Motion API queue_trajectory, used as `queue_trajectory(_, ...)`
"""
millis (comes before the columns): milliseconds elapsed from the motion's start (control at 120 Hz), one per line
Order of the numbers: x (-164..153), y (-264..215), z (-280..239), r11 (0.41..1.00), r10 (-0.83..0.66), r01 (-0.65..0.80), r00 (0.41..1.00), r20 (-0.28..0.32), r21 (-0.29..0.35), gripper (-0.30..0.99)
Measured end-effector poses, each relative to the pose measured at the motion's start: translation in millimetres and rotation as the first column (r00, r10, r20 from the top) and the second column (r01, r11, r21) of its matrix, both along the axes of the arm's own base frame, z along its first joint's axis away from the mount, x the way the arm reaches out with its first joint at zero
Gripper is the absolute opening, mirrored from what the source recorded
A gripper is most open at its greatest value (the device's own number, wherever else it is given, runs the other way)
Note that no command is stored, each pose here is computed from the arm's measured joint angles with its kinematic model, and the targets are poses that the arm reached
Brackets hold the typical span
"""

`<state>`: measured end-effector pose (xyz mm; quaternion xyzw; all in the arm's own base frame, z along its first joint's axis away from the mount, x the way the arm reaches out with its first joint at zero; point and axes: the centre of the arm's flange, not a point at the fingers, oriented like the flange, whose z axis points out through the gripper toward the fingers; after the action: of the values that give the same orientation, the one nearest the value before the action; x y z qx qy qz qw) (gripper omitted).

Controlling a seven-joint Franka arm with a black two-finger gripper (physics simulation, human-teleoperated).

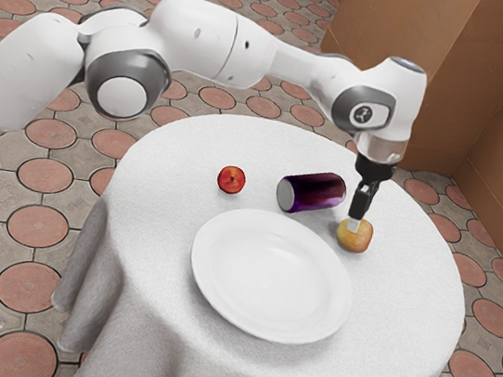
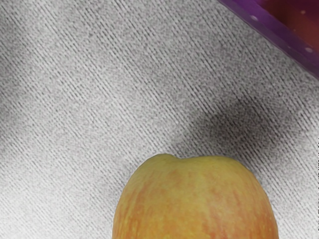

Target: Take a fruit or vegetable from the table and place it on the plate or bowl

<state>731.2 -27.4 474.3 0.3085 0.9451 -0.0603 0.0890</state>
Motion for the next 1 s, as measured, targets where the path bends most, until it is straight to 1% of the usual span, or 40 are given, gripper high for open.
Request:
queue_trajectory(492, 10, 16, -30, 0.999, 0.044, -0.043, 0.999, 0.004, -0.021, 0.69)
queue_trajectory(833, 15, 12, -48, 0.998, -0.056, 0.056, 0.998, 0.019, -0.003, 0.69)
queue_trajectory(1000, 18, 12, -53, 0.995, -0.103, 0.103, 0.994, 0.039, 0.008, 0.69)
